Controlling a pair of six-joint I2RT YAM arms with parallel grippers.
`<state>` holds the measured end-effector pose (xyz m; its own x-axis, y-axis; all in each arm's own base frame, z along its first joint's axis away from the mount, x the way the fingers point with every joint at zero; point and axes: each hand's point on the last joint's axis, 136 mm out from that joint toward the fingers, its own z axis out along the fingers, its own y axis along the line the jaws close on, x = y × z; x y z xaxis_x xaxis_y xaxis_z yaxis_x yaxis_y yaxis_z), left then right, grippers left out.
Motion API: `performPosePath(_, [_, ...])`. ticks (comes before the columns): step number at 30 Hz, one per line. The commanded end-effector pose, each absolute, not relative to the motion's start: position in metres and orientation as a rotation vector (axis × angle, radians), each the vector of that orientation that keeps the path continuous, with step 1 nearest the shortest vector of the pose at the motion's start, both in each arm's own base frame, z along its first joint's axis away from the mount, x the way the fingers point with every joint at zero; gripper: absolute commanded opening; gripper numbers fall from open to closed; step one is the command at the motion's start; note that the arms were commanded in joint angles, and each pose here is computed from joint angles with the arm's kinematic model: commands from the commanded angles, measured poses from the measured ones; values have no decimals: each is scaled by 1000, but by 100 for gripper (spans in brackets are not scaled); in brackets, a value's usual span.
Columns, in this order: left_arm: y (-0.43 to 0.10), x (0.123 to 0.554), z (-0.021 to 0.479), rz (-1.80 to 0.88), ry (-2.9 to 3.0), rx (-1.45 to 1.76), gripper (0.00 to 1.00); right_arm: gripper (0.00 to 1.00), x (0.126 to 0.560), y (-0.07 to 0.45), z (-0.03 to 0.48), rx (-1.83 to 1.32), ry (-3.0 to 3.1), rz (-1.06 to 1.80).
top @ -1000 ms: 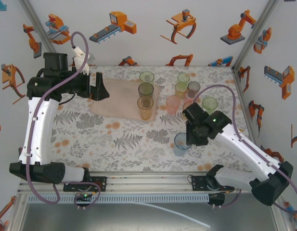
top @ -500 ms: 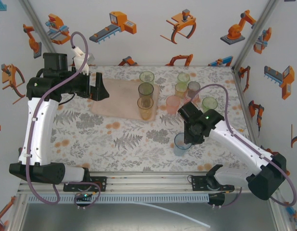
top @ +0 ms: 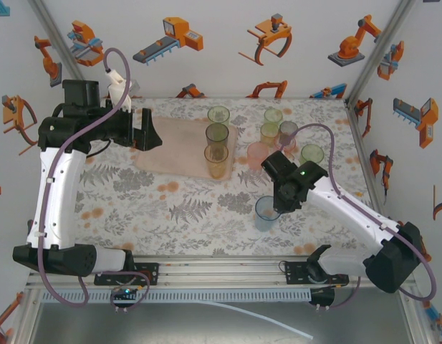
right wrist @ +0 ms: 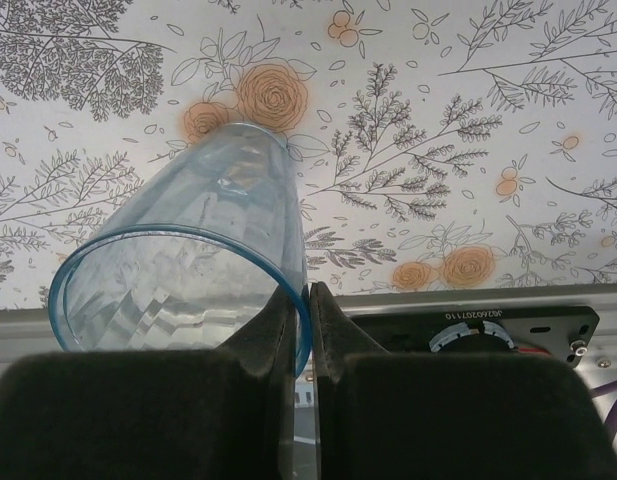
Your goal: Place the glasses into the tray
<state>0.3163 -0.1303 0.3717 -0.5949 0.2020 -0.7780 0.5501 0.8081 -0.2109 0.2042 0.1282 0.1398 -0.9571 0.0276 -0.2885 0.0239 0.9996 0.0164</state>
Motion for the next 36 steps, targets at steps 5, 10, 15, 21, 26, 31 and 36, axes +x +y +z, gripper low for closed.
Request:
performPosePath(5, [-128,313,377,-553,2173,541,97,2,209,125,144,35,2827,-11])
performPosePath(10, [-125,314,376,-530,2178,532,97,1,214,129,154,4,2820,-8])
performPosePath(15, [-121,315,374,-502,2184,516,97,0,219,133,164,-21,2808,1])
performPosePath(21, [-115,318,372,-469,2190,492,97,0,223,139,174,-49,2798,26])
performPosePath(26, [-93,332,366,-367,2224,378,97,0,227,144,184,-79,2794,39])
performPosePath(31, [-68,344,362,-340,2247,231,97,0,233,154,200,-118,2785,72])
performPosePath(36, [-57,348,360,-342,2251,168,97,0,240,166,211,-155,2782,104])
